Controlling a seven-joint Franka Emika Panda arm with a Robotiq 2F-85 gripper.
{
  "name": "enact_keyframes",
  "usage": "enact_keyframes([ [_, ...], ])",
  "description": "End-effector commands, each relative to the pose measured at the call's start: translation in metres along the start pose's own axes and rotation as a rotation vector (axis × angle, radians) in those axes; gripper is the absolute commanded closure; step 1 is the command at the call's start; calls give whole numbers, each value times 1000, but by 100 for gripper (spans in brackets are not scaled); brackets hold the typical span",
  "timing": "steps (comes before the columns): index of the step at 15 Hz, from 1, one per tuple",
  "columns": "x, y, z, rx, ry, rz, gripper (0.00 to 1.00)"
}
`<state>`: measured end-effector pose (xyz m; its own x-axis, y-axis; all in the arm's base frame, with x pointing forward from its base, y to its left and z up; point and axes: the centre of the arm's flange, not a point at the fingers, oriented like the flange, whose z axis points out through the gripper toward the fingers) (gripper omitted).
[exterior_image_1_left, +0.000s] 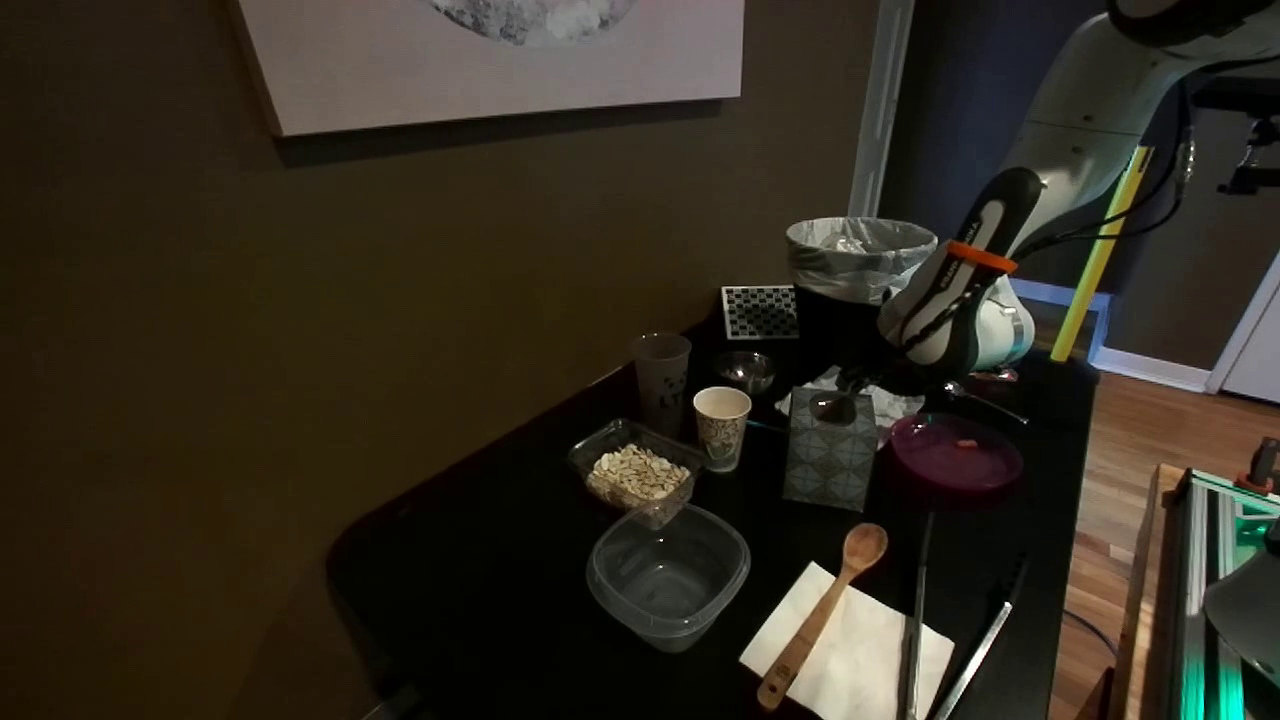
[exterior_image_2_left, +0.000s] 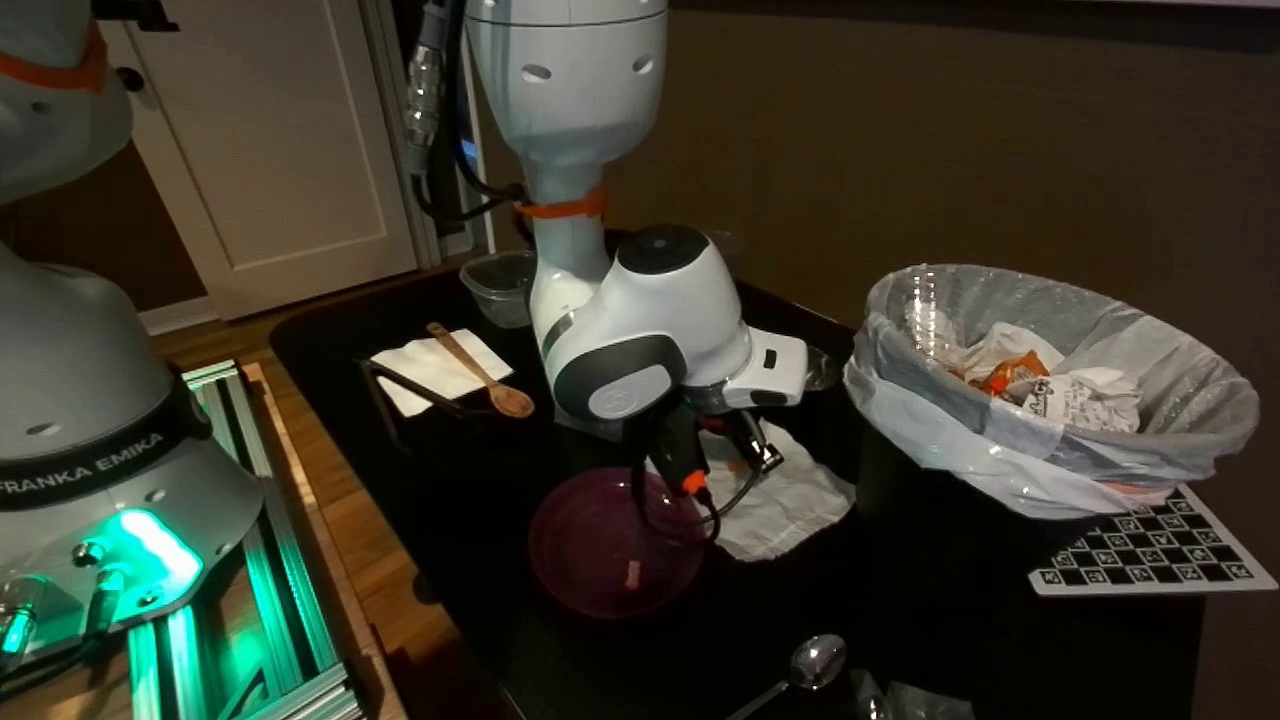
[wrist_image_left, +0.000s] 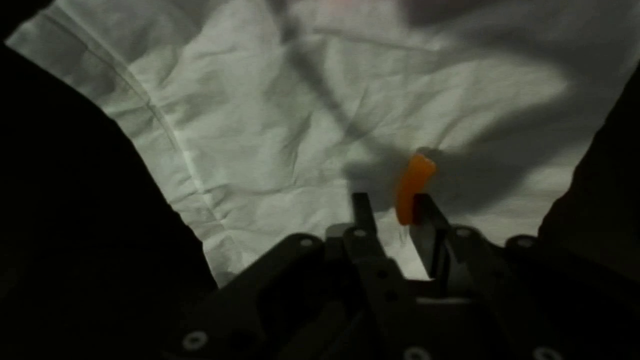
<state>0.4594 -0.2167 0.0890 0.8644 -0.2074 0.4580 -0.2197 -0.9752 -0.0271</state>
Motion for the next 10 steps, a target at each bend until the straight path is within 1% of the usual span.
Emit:
enact_keyframes([
  [1, 0, -4, -8, -10, -22, -3, 81],
  [3, 1, -5, -9, -13, -24, -9, 58],
  [4, 1, -6, -10, -15, -25, -14, 52],
  [7, 2, -7, -11, -19, -20, -22, 31],
  [8, 2, -8, -12, -19, -19, -23, 72],
  [9, 3, -8, -12, -22, -18, -24, 67],
  [10, 3, -8, -12, -22, -18, -26, 68],
])
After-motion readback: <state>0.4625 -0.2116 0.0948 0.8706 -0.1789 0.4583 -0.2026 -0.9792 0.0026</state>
